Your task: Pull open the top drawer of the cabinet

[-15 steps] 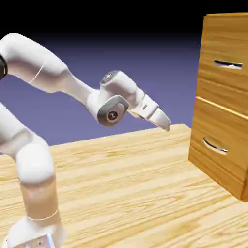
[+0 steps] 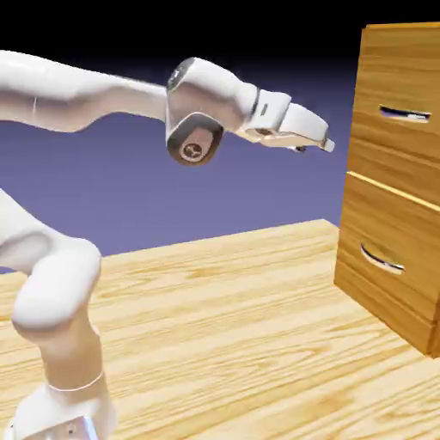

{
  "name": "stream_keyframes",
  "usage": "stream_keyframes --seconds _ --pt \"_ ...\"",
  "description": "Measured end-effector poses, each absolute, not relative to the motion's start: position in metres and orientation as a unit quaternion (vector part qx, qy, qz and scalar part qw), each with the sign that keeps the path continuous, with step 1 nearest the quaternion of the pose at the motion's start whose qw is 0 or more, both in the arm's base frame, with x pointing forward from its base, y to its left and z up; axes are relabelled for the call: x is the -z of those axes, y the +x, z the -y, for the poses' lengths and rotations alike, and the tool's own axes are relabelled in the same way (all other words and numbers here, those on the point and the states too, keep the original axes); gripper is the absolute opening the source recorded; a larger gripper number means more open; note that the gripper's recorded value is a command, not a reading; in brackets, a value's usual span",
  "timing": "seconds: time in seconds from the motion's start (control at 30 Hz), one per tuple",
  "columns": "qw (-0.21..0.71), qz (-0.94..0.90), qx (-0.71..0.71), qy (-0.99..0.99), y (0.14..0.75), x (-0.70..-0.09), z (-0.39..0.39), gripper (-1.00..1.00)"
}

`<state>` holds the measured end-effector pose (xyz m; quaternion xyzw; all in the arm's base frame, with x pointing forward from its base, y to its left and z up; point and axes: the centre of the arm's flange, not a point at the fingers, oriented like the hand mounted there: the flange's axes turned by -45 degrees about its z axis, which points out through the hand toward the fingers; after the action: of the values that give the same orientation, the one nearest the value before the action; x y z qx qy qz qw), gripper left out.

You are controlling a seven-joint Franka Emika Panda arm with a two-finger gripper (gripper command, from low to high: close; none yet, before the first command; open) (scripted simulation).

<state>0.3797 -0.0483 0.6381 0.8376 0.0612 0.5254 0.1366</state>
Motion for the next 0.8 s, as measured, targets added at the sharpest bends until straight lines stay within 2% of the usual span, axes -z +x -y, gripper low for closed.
stream_keyframes --seconds 0.43,0.8 --pt "0.266 -0.156 -0.585 0.75 0.373 -0.729 0.012 0.0" --pt "0.374 -0.272 -0.586 0.666 0.418 -0.747 -0.046 0.0"
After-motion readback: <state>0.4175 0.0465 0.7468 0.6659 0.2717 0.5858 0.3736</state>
